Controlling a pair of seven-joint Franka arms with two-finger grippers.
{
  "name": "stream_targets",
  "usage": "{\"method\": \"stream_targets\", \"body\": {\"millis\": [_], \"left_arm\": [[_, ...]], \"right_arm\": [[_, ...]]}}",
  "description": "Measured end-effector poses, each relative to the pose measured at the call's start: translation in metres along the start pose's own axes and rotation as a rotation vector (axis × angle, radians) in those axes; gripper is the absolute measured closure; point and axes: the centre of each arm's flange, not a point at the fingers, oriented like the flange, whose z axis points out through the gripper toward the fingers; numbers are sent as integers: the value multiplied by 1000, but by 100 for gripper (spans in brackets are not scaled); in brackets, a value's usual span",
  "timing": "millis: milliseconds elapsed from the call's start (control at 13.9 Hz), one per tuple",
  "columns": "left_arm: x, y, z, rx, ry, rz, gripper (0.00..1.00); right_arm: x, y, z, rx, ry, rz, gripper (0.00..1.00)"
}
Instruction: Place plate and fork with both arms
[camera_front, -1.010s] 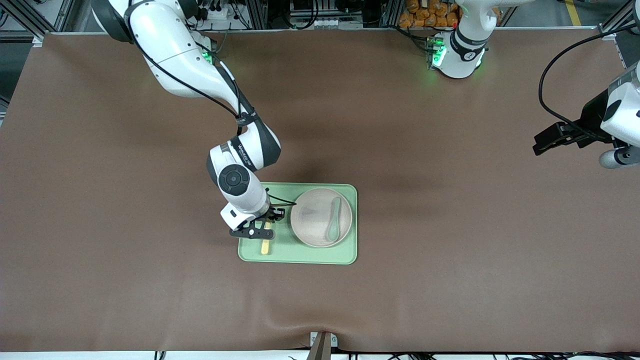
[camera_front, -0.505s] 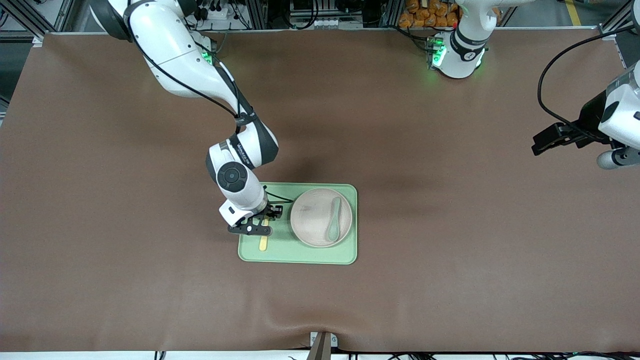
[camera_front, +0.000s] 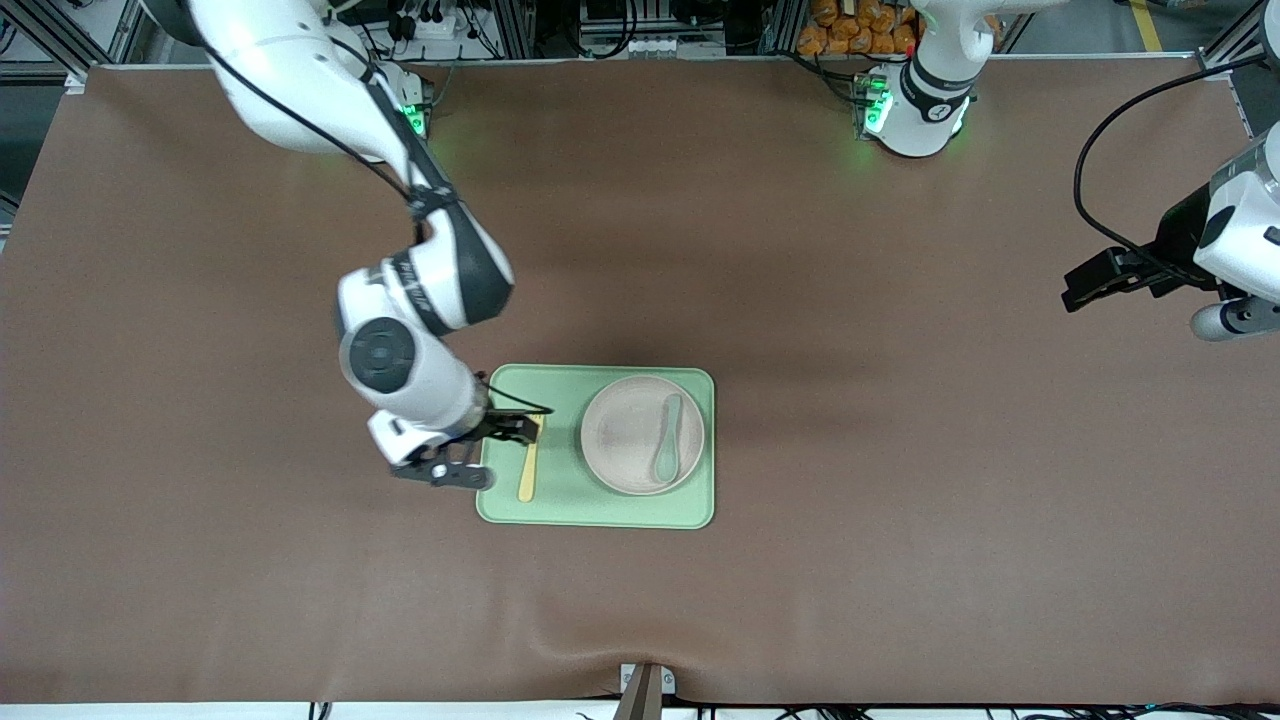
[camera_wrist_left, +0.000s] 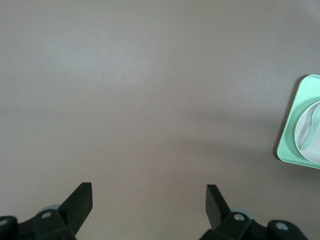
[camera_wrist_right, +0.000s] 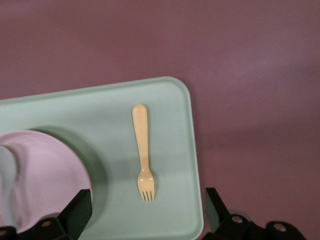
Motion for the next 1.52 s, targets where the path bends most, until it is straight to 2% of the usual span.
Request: {"method": "stream_targets", "body": {"millis": [144, 433, 577, 722, 794, 1010, 1299, 1515], "left_arm": [[0, 0, 0, 0, 0, 0, 0], [-1, 2, 0, 0, 1, 5, 0], [-1, 4, 0, -1, 1, 14, 0], [-1, 4, -1, -1, 2, 14, 0], [-1, 3, -2, -1, 3, 14, 0], [-3, 3, -3, 0, 2, 14, 0], [-7, 2, -9, 1, 1, 14, 0], [-19, 0, -24, 2, 16, 18, 0]], "right_arm": [[16, 24, -55, 43, 24, 20, 0], [20, 76, -154, 53, 48, -14, 0], [13, 104, -189, 39, 29, -25, 0], [1, 129, -217, 21, -12, -117, 0], [-3, 142, -232, 18, -16, -171, 0], [-14, 181, -267, 13, -14, -217, 0], [-58, 199, -279, -13, 4, -208, 0], [-58, 221, -288, -21, 38, -176, 0]]}}
